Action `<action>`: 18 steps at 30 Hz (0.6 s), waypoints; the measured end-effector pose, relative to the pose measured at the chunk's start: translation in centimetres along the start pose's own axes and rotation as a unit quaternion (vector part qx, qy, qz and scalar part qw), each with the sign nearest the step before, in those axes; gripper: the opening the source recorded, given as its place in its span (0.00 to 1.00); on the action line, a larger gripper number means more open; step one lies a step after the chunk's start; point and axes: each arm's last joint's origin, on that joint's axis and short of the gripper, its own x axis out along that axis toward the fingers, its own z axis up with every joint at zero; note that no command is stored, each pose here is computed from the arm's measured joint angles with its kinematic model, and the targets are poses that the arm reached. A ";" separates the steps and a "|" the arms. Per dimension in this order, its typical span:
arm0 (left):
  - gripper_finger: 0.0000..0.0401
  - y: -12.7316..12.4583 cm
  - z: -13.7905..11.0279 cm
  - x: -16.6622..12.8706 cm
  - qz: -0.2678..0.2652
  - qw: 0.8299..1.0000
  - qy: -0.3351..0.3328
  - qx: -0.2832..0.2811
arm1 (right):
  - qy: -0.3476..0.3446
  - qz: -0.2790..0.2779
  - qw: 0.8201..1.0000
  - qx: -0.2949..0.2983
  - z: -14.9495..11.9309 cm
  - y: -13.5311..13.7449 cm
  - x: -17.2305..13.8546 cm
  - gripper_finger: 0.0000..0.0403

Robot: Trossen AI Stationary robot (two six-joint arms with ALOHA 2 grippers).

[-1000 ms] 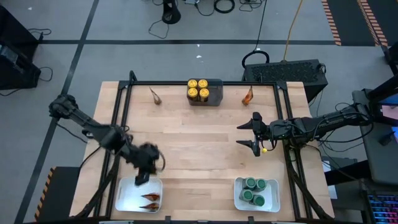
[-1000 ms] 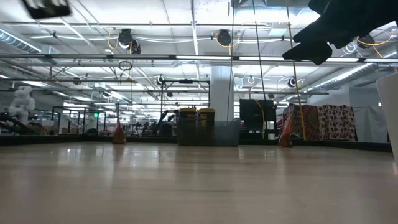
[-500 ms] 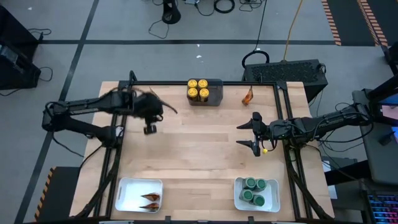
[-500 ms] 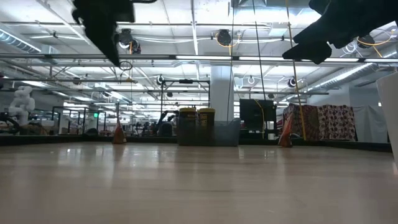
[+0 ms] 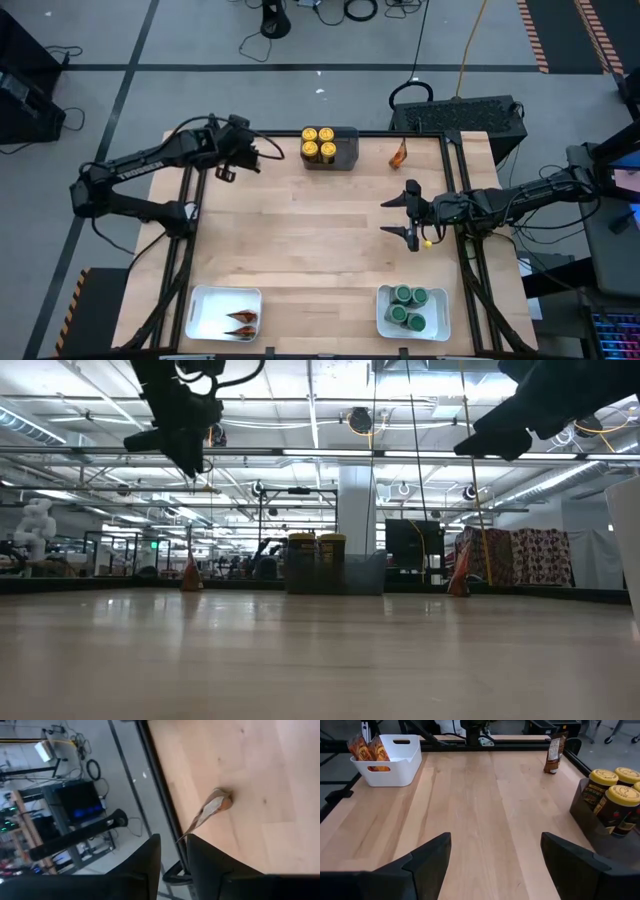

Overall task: Sort spices by type
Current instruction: Put the left orange seasoning pack into the left white bin

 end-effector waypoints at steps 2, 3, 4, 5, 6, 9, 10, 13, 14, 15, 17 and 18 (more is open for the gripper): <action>0.25 0.2 -0.3 0.2 0.000 1.000 0.000 -0.002 | -0.001 0.000 1.000 -0.004 0.0 0.0 0.0 0.72; 0.25 0.4 -0.3 0.3 0.004 1.000 0.000 -0.002 | -0.001 0.000 1.000 -0.005 0.0 0.0 0.0 0.72; 0.25 0.5 -0.3 0.5 0.007 1.000 0.003 0.004 | -0.001 0.000 1.000 -0.006 0.0 0.0 0.0 0.72; 0.25 0.6 -0.4 0.7 0.007 1.000 0.012 0.016 | -0.001 0.000 1.000 -0.006 0.0 0.0 0.0 0.72; 0.25 0.7 -0.5 1.1 0.003 0.999 0.021 0.031 | -0.001 0.000 1.000 -0.006 0.0 0.0 0.0 0.72; 0.25 1.1 -0.7 2.6 -0.017 0.998 0.046 0.044 | -0.001 0.000 1.000 -0.005 0.0 0.0 0.0 0.72; 0.25 1.1 -0.8 3.3 -0.027 0.997 0.055 0.048 | -0.001 0.000 1.000 -0.004 0.0 0.0 0.0 0.72; 0.25 1.3 -0.8 5.1 -0.054 0.991 0.080 0.094 | -0.001 0.000 1.000 -0.002 0.0 0.0 0.0 0.72; 0.25 1.3 -0.8 5.7 -0.060 0.988 0.090 0.109 | -0.001 0.000 1.000 -0.002 0.0 0.0 0.0 0.72; 0.25 1.3 -0.9 6.2 -0.068 0.985 0.096 0.122 | -0.001 0.000 1.000 -0.002 0.0 0.0 0.0 0.72; 0.25 1.3 -1.0 7.2 -0.083 0.981 0.109 0.137 | 0.000 0.000 1.000 0.003 0.0 0.0 0.0 0.72; 0.25 1.3 -1.1 7.6 -0.089 0.980 0.114 0.138 | 0.002 0.000 1.000 0.005 0.0 0.0 0.0 0.72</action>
